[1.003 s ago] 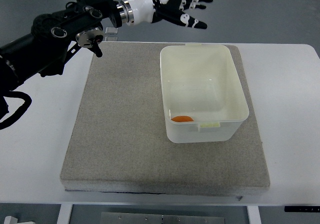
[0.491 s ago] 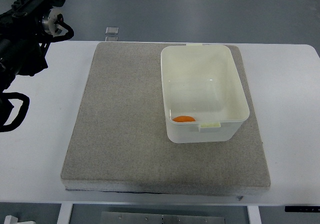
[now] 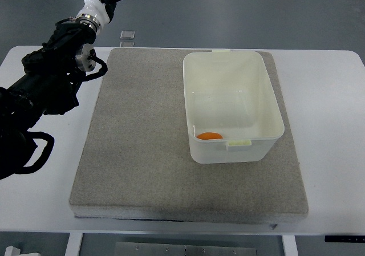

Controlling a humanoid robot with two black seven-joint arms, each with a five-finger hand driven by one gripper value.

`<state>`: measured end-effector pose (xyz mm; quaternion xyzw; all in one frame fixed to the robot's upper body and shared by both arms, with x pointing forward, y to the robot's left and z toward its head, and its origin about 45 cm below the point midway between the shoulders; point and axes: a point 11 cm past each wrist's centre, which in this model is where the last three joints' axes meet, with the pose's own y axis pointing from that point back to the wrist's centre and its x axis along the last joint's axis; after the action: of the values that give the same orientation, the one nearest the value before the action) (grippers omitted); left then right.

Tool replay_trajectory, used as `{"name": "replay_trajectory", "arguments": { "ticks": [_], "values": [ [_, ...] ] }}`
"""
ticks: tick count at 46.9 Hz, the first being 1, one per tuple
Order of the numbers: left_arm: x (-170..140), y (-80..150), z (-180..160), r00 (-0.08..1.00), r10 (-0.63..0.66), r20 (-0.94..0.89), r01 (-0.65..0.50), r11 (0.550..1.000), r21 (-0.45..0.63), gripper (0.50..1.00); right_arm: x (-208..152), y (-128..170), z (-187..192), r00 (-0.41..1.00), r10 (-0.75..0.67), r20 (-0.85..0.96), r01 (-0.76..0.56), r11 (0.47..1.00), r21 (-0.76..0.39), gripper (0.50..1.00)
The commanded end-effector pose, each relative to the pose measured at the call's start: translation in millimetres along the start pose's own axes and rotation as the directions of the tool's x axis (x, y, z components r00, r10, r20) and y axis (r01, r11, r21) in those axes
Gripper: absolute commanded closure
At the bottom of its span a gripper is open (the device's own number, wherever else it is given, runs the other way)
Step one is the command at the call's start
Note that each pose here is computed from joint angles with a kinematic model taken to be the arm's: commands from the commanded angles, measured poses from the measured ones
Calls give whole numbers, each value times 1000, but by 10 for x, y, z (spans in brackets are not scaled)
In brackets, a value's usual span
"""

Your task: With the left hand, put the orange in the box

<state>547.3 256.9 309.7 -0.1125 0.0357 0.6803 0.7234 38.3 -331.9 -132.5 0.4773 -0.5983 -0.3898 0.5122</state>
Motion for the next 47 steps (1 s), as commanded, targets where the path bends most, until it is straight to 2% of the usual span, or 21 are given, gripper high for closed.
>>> {"name": "replay_trajectory", "arguments": {
  "ticks": [1,11,17,24,36,47],
  "values": [
    [70,30,-42,995,25,-92,-25,1000,-4,540,-2,0,0,1000,-1,0,1,1000,0,556],
    [83,132,-242,966,0,-259,1,1000,4,546,-2,0,0,1000,-1,0,1,1000,0,556],
    [109,140,-267,961,24,-276,-24,1000,7,551,3,0,0,1000,1,0,-1,1000,0,556],
    [254,153,-283,953,120,-278,-119,993,21,555,-2,0,0,1000,-1,0,1,1000,0,556],
    [193,108,-205,949,112,-294,-115,993,7,555,3,0,0,1000,1,0,-1,1000,0,556],
    [245,121,-236,921,160,-356,-164,986,21,557,-2,0,0,1000,-1,0,1,1000,0,556]
  ]
}}
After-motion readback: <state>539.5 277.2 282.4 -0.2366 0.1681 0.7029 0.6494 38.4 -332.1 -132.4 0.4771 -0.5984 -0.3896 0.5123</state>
